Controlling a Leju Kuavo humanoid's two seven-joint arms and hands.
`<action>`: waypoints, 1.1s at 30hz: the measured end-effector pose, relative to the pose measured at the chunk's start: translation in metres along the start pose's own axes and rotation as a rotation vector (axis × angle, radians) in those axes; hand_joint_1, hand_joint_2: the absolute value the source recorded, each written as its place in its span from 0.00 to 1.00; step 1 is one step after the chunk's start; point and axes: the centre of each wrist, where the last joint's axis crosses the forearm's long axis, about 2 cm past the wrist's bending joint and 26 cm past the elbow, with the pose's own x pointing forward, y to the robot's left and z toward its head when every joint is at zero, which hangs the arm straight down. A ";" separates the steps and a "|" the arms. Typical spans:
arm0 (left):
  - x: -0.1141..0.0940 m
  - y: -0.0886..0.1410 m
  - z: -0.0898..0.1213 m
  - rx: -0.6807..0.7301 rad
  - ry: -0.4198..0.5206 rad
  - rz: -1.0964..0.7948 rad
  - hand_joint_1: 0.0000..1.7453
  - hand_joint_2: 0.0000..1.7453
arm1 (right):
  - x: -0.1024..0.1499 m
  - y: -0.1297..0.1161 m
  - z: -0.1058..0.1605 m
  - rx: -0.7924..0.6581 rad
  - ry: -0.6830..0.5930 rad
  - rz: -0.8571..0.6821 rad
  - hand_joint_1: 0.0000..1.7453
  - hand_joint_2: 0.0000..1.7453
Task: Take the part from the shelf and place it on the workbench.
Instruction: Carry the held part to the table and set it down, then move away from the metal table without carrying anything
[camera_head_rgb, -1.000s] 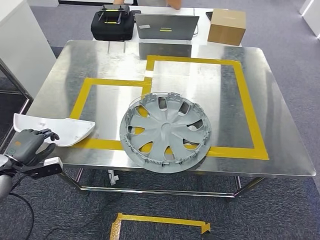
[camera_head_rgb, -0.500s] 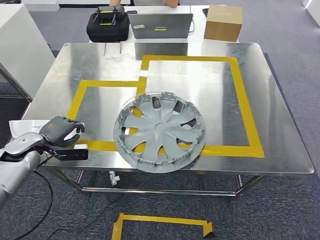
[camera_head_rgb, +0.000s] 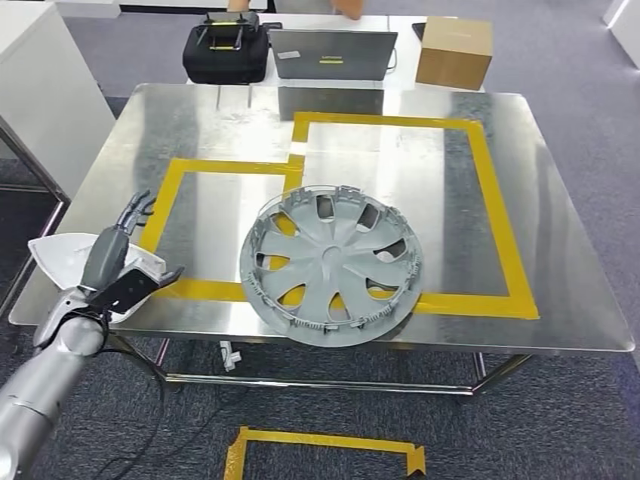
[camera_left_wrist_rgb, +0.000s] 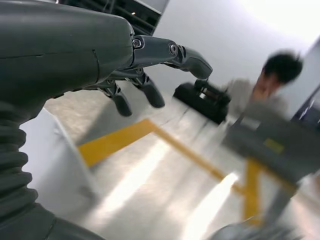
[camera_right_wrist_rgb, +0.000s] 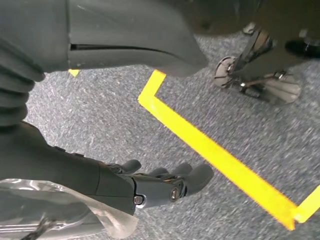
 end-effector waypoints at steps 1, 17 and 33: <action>0.010 -0.005 0.001 0.065 -0.007 0.091 0.00 0.00 | 0.001 0.001 0.000 -0.003 -0.003 -0.001 0.00 0.00; 0.087 -0.024 0.054 0.562 -0.106 0.542 0.00 0.00 | 0.001 0.012 0.001 -0.027 -0.013 -0.048 0.00 0.00; 0.096 -0.027 0.067 0.570 -0.125 0.464 0.00 0.00 | 0.003 0.016 0.001 -0.015 -0.021 -0.065 0.00 0.00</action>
